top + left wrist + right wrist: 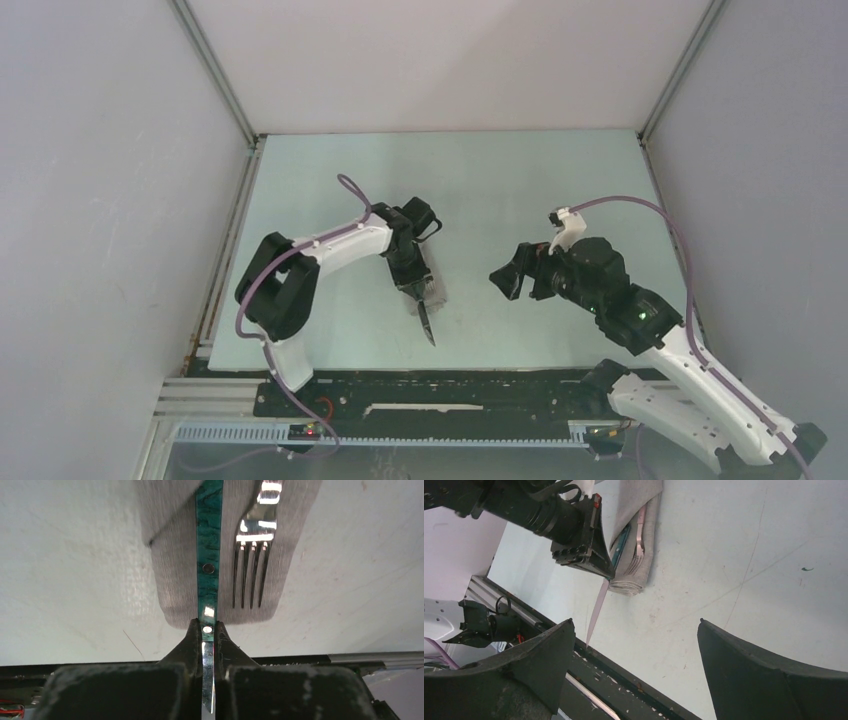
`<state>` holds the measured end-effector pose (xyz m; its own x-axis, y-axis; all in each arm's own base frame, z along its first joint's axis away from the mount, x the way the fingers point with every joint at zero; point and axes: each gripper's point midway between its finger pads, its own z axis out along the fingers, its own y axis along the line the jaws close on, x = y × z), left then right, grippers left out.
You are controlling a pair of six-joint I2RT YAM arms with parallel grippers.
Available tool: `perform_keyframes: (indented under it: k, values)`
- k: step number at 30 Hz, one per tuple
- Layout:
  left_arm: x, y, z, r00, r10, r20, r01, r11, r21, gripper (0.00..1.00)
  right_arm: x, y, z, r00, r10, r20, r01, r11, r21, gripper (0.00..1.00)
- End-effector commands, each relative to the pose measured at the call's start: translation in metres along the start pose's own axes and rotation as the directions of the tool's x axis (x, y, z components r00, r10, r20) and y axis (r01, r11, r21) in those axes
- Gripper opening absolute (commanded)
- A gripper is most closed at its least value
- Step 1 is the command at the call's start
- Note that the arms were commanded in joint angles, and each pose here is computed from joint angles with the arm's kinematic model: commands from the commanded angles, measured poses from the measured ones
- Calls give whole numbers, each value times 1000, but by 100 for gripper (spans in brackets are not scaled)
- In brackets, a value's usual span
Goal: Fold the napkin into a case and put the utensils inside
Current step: Insert the knife into the folded napkin.
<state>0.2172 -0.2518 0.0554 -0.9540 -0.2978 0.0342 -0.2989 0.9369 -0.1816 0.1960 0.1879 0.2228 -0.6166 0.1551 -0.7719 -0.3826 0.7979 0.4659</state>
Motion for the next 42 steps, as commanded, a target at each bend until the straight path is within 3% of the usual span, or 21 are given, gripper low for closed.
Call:
perform_keyframes:
  k: [1,17,42]
  values:
    - [-22,-2,-2,999,24,34,-24,1000,3,0,-18,8,-10,999,-10,54,11,1000,-21,100]
    - [-73,5,-2,988,98,117,-86,991,-98,0,-18,8,-13,998,-10,57,11,1000,-24,100]
    - [-127,-9,4,966,45,254,-12,991,-132,0,-13,9,-7,1000,-5,25,6,1000,-29,100]
